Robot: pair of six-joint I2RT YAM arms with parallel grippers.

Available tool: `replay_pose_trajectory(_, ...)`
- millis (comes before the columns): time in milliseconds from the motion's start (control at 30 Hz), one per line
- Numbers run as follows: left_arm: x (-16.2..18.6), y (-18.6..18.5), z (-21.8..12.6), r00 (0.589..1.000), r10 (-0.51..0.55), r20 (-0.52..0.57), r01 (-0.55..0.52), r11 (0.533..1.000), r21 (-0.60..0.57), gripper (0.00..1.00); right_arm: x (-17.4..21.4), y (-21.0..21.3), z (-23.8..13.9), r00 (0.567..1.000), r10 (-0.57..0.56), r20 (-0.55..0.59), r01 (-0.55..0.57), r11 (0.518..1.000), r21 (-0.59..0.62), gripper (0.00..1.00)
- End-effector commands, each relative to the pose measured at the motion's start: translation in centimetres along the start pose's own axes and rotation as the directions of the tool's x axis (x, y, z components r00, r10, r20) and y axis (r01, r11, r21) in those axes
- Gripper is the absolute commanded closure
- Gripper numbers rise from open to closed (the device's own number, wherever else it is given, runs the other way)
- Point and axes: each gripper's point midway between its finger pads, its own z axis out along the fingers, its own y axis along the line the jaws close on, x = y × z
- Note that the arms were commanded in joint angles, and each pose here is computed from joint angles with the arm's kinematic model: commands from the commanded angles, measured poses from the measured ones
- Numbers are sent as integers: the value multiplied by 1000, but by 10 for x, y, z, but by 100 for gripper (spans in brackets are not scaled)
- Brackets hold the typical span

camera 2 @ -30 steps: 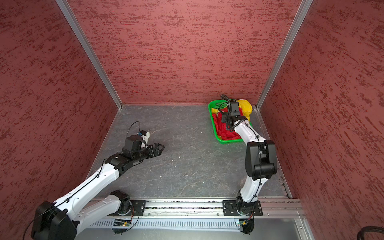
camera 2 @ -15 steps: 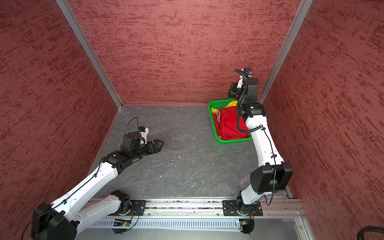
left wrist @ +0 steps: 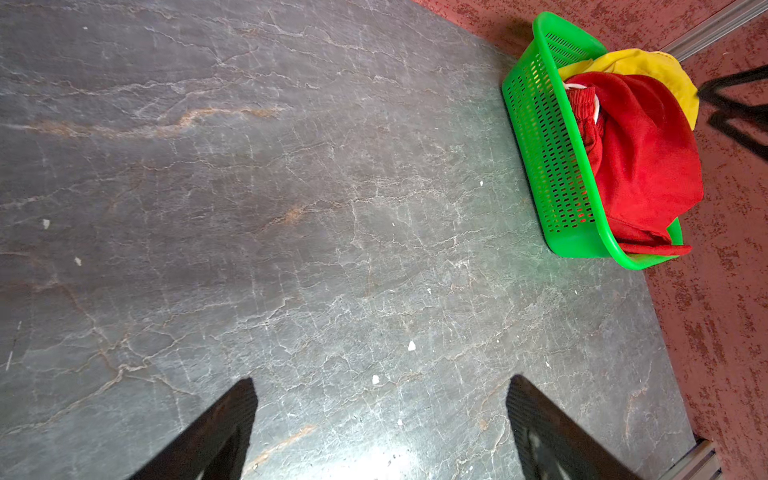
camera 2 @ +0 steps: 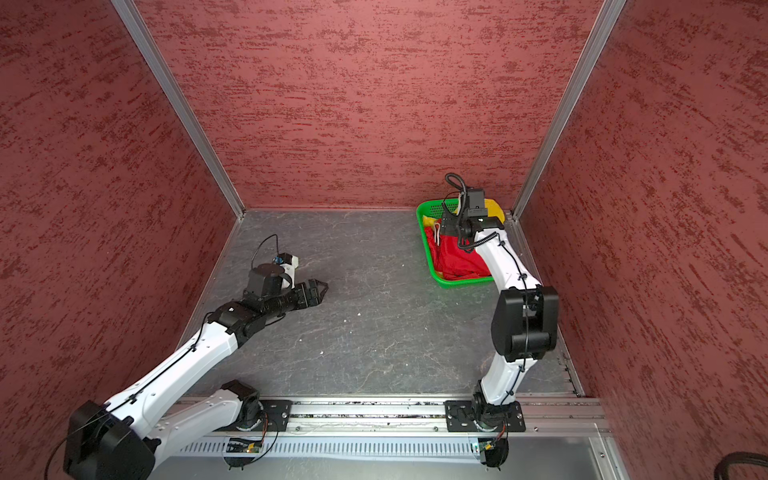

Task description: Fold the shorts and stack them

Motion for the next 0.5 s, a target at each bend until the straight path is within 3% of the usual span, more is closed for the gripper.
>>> replay_pose_trajectory(0, -4, -4, 3, 1000, 3, 4, -3, 1000, 12, 5, 17, -3, 16, 998, -25, -63, 27, 999, 21, 16)
replay_pose_trajectory(100, -2, -5, 5, 1000, -5, 1, 5, 1000, 20, 5, 31, -6, 38, 993, -32, -116, 35, 999, 30, 15)
replay_pose_trajectory(267, 0, -5, 7, 1000, -18, -3, 18, 999, 29, 5, 40, -33, 63, 990, -40, -134, 64, 982, 177, 19)
replay_pose_trajectory(300, 0, -4, 7, 1000, -20, -3, 20, 999, 27, 5, 39, -38, 66, 991, -43, -127, 69, 977, 203, 26)
replay_pose_trajectory(333, 1, -4, 7, 1000, -21, -2, 21, 999, 25, 5, 37, -43, 67, 993, -49, -112, 73, 971, 228, 47)
replay_pose_trajectory(367, 1, -3, 7, 1000, -22, -1, 22, 999, 23, 5, 36, -45, 67, 994, -53, -100, 76, 968, 240, 59)
replay_pose_trajectory(467, 1, -2, 5, 1000, -26, 3, 26, 999, 20, 5, 20, -43, 55, 997, -67, -23, 71, 969, 236, 80)
